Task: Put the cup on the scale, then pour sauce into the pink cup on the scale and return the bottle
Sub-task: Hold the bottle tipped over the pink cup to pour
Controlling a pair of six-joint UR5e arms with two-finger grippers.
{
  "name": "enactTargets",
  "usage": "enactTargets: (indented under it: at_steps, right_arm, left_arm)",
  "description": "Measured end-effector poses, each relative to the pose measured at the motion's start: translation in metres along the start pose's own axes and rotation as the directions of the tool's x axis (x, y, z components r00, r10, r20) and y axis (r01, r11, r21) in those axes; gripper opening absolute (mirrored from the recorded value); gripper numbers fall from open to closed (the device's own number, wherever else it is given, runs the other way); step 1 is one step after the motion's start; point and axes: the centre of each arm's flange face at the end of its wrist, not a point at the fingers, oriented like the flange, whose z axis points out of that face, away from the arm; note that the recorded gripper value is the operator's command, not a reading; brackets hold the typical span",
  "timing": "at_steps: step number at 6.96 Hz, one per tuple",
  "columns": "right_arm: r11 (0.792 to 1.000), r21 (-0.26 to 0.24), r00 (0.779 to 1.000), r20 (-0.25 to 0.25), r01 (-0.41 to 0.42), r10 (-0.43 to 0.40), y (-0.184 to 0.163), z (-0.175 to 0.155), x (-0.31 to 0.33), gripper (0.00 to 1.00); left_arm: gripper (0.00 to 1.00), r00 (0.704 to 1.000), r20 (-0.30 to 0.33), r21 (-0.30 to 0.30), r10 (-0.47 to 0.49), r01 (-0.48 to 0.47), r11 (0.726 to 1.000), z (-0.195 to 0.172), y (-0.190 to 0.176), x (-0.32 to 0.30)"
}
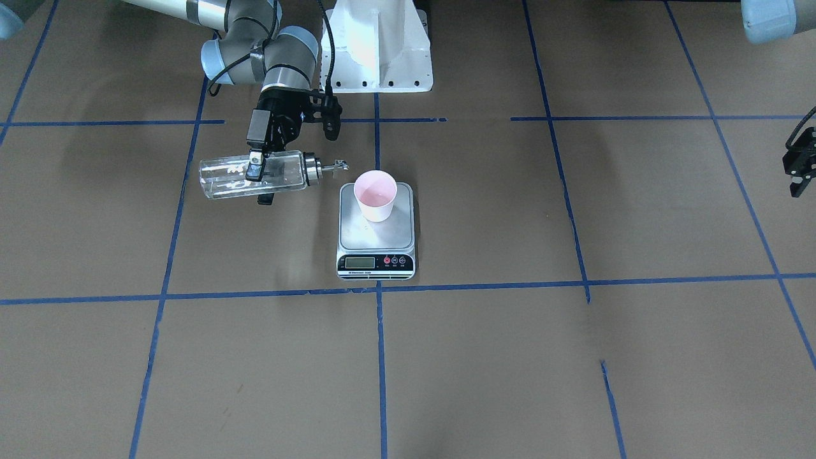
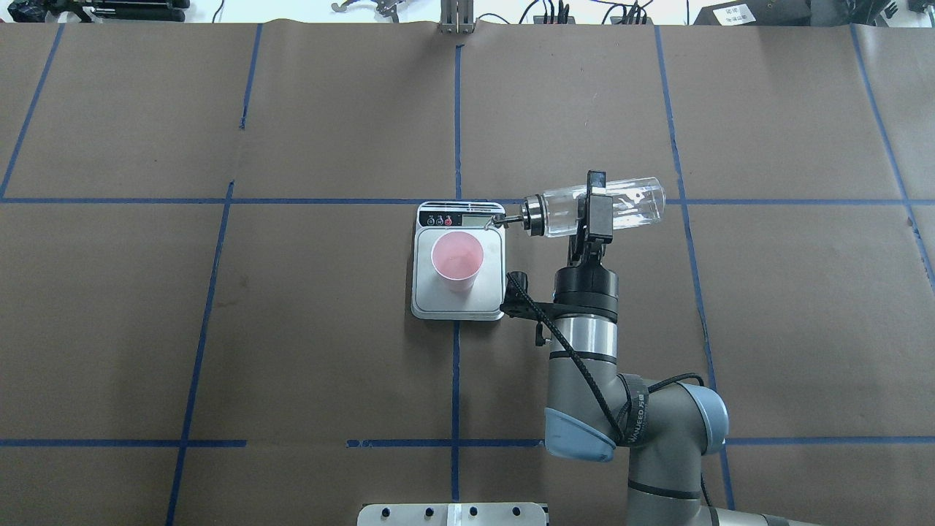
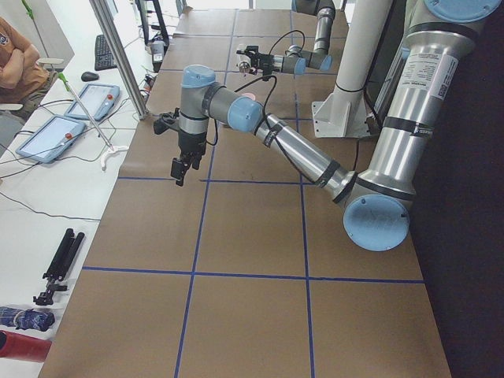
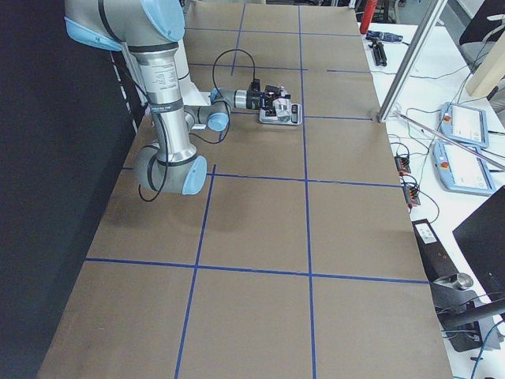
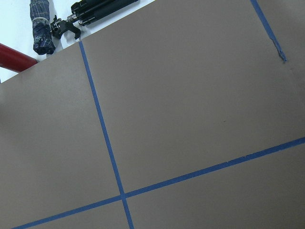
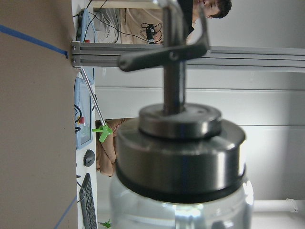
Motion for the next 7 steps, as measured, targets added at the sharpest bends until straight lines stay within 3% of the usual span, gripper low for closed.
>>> enactTargets:
  at_steps: [4,7]
  right_arm:
    - [1.000,0.000,0.999,-0.021,0.025,-0.025,-0.005,-0.002,0.000,0.00]
    - [1.000,0.001,1.000,-0.020,-0.001,0.001,-0.013,-0.002,0.006,0.00]
  left_arm:
    - [1.00,1.000,0.002,-0.003,0.006,-0.006,1.000,0.007,-0.001,-0.007]
    - [1.00,1.000,0.003,0.000,0.008,-0.008,1.000,0.007,-0.003,-0.010]
